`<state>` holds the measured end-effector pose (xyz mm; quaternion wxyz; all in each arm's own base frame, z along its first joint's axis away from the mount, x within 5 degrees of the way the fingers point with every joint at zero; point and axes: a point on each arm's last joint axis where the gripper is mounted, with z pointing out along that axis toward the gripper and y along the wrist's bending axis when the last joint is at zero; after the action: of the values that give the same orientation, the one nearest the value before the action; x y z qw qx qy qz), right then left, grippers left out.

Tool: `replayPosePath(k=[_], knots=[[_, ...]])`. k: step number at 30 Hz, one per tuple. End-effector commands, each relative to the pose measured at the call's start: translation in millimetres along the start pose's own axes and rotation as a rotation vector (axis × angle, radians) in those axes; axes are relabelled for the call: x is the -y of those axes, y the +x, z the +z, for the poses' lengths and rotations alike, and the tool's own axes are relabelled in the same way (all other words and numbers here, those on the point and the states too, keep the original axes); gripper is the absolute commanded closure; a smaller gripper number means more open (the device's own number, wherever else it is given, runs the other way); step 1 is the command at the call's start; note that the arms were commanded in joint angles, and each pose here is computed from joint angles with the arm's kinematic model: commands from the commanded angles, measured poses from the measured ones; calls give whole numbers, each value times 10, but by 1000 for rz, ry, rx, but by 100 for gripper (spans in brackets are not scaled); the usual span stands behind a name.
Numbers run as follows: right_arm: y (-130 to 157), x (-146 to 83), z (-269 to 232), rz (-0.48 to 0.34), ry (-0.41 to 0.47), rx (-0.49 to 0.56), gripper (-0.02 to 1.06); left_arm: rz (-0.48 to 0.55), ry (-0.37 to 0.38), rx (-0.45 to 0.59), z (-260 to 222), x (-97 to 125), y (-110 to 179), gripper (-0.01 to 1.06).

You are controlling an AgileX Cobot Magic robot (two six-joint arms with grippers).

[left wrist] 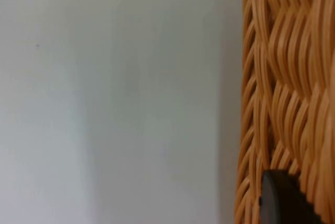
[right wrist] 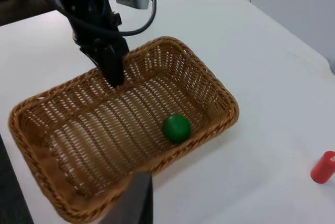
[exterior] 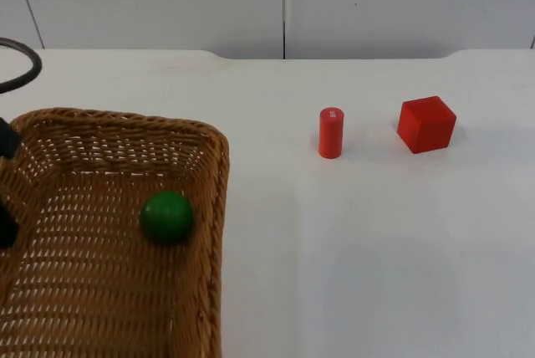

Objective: Pick up the basket with the left hand and place the object to the left of the red cylinder into the basket with the right hand.

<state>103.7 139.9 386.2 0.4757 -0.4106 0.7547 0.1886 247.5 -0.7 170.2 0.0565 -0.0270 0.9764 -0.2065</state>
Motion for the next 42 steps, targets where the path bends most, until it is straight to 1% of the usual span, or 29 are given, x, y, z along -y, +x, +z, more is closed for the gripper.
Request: replayPosePath(k=[1, 2, 4, 6, 7, 10, 11, 12, 14, 17, 21, 25, 27, 28, 29, 31, 32, 33, 34, 35, 37, 38, 40, 42], knots=[[1, 4, -12, 6, 3, 10, -1, -25, 51, 2, 100, -15, -184, 105], [1, 4, -12, 6, 3, 10, -1, -25, 51, 2, 100, -15, -184, 105], [1, 4, -12, 6, 3, 10, -1, -44, 67, -14, 189, -47, -314, 105], [-1, 5, -12, 4, 4, 12, -1, -25, 90, -33, 311, -42, -498, 105], [-1, 5, -12, 4, 4, 12, -1, -25, 90, -33, 311, -42, -498, 105], [-3, 5, -12, 4, 4, 14, -1, 11, 102, -47, 466, 48, -699, 105], [-3, 5, -12, 4, 4, 14, -1, 11, 102, -47, 466, 48, -699, 105], [-5, 5, -12, 4, 4, 16, -1, 28, 115, -49, 543, 124, -788, 105], [-5, 5, -12, 4, 4, 16, -1, 60, 115, -50, 646, 204, -903, 105], [-5, 5, -12, 4, 4, 16, -1, 69, 113, -46, 738, 248, -973, 105], [4, 3, -3, 3, 3, 17, -1, 31, 123, -38, 851, 219, -1017, 105], [9, 2, 0, 3, 3, 15, -1, 23, 115, -34, 890, 196, -1021, 104], [7, 2, 0, 3, 3, 17, -1, 20, 116, -31, 890, 197, -1024, 96], [7, 2, 0, 3, 3, 17, -1, 21, 115, -31, 890, 196, -1023, 88], [7, 2, 0, 3, 3, 17, -1, 21, 115, -31, 890, 196, -1023, 88], [7, 2, 0, 3, 3, 17, -1, 21, 115, -31, 890, 196, -1023, 69], [7, 2, 0, 3, 3, 17, -1, 21, 115, -31, 890, 196, -1023, 58], [7, 2, 0, 3, 3, 17, -1, 22, 114, -32, 890, 195, -1022, 42], [7, 2, 0, 3, 3, 17, -1, 22, 114, -32, 890, 195, -1022, 42], [5, 2, 0, 3, 3, 19, -1, 25, 113, -33, 884, 197, -1021, 33], [3, 2, 0, 3, 3, 21, -1, 37, 105, -28, 853, 195, -1023, 22], [3, 2, 0, 3, 3, 21, -1, 37, 105, -28, 853, 195, -1023, 22], [3, 2, 0, 3, 3, 21, -1, 79, 80, -8, 752, 216, -1028, 16], [3, 2, 0, 3, 3, 21, -1, 99, 68, 8, 690, 233, -1034, 16]])
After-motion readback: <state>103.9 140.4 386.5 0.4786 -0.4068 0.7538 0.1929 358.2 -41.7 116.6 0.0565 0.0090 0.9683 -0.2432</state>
